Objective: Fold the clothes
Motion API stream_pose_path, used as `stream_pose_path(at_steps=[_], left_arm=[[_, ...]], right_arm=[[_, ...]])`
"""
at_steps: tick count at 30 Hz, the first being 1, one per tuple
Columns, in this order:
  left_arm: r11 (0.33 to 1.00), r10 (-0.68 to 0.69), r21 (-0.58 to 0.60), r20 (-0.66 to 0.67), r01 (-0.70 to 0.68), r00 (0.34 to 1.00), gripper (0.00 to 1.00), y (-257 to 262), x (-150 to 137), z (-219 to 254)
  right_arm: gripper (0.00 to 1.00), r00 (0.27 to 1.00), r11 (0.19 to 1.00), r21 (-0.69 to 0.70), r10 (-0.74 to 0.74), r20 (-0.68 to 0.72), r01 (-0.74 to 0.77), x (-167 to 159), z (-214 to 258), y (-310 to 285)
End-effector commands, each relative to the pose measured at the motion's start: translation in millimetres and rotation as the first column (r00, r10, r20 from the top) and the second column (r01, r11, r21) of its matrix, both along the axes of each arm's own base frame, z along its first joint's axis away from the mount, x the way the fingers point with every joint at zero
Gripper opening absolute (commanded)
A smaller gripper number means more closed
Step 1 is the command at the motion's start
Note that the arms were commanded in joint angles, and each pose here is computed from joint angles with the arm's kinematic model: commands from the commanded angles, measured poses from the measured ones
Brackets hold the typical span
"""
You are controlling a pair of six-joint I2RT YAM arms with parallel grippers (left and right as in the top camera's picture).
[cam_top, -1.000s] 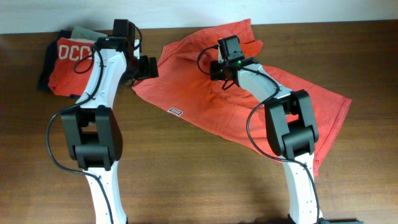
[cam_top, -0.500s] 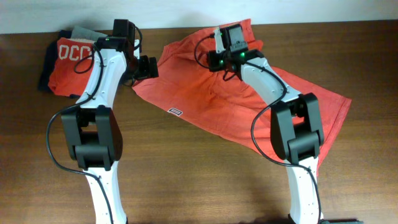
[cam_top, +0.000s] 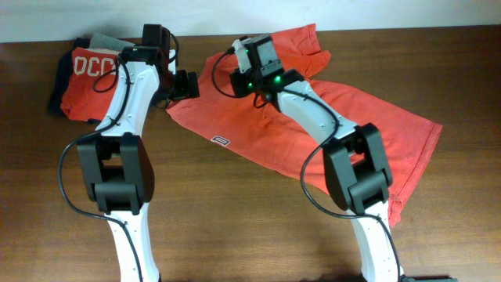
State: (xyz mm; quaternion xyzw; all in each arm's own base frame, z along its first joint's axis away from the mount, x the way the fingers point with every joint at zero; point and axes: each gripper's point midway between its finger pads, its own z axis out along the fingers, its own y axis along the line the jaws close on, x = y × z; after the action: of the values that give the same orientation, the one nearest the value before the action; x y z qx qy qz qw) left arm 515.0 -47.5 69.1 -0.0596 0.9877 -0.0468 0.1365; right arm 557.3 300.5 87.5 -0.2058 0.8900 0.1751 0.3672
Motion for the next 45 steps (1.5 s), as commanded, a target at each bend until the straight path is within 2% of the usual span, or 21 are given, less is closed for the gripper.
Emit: stream_pose_path(at_steps=[1,24,39,45], left_arm=[[1.0,-0.013,-0.005,0.005,0.013,1.0,0.99,-3,0,2],[1.0,-0.013,-0.005,0.005,0.013,1.0,0.99,-3,0,2],[1.0,-0.013,-0.005,0.005,0.013,1.0,0.99,-3,0,2],[1.0,-0.013,-0.005,0.005,0.013,1.0,0.99,-3,0,2]], right_arm=[[0.04,0.998,0.996,-0.064,-0.055,0.002,0.055,12,-30,-12],[0.04,0.992,0.989,-0.076,-0.126,0.023,0.128,30,-91,-17],[0.04,0.956,0.982,0.013,-0.189,0.226,0.191,65,-50,-14],[0.04,0.888,0.957,0.061,-0.288,0.36,0.285,86,-22,-27]])
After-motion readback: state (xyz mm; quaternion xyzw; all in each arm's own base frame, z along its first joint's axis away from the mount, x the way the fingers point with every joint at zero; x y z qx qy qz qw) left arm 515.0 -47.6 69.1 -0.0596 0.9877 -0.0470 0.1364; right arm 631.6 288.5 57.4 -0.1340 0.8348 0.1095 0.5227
